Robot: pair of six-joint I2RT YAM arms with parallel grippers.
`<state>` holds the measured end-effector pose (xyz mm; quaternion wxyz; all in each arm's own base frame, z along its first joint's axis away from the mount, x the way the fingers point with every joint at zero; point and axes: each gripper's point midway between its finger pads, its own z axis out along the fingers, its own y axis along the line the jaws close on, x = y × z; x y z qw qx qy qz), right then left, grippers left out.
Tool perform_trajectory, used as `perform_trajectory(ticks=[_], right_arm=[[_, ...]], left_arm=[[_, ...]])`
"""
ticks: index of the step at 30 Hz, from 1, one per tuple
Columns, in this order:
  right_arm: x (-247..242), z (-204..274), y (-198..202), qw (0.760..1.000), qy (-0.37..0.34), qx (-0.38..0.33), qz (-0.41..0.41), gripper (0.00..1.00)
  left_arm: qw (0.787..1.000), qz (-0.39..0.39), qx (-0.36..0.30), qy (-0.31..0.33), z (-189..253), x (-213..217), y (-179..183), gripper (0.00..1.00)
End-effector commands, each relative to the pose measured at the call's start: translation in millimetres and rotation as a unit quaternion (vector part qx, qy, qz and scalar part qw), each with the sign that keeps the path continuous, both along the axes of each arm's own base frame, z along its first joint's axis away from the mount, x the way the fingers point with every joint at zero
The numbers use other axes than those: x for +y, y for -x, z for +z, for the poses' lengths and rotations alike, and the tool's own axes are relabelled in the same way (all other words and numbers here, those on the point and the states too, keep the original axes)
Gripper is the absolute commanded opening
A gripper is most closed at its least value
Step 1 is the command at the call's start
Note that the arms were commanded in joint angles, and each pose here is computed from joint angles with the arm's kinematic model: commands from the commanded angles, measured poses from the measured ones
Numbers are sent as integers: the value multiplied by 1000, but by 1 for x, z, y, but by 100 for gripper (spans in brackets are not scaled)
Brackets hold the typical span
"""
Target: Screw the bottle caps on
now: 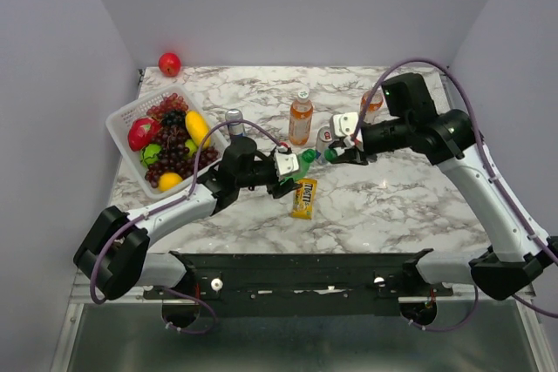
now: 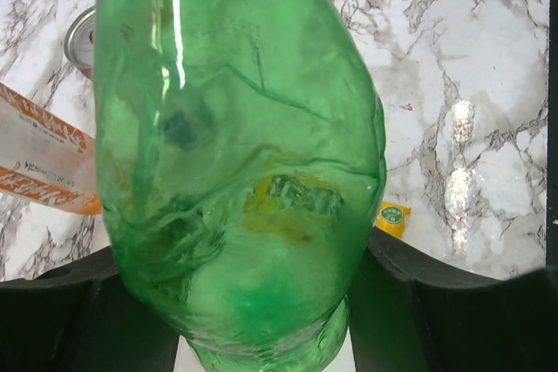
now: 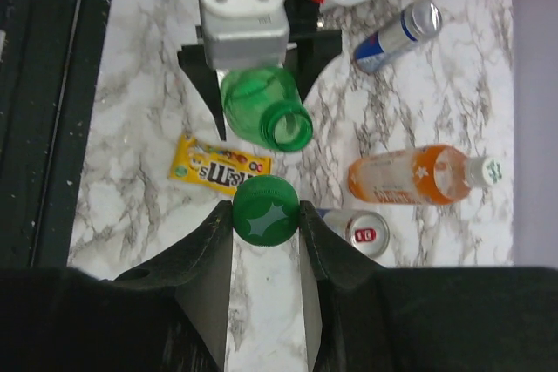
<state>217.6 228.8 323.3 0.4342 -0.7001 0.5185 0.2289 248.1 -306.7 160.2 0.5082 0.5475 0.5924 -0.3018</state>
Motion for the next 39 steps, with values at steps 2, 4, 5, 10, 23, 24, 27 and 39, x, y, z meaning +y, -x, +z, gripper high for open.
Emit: perform_trajectory(ticks=[2, 4, 5, 10, 23, 24, 27, 39], right_arm=[[18, -12, 18, 998, 33, 54, 21, 26], [26, -14, 14, 998, 35, 45, 21, 25], [28, -15, 8, 998, 39, 39, 10, 25], [38, -16, -10, 998, 41, 32, -19, 25], [47, -24, -15, 997, 78, -10, 10, 27], [47, -25, -15, 997, 80, -11, 13, 27], [47, -29, -15, 995, 91, -17, 19, 28], [40, -42, -13, 990, 133, -17, 37, 34]], left_arm=[[998, -35, -19, 49, 20, -13, 7, 0], [998, -37, -20, 55, 22, -14, 9, 0], [998, -39, -17, 56, 21, -14, 10, 0], [997, -38, -13, 62, 21, -14, 12, 0], [996, -49, -37, 61, 24, -16, 10, 0], [996, -49, -40, 60, 24, -16, 10, 0], [996, -52, -48, 58, 25, -16, 9, 0], [992, -45, -106, 47, 30, -11, -1, 0]])
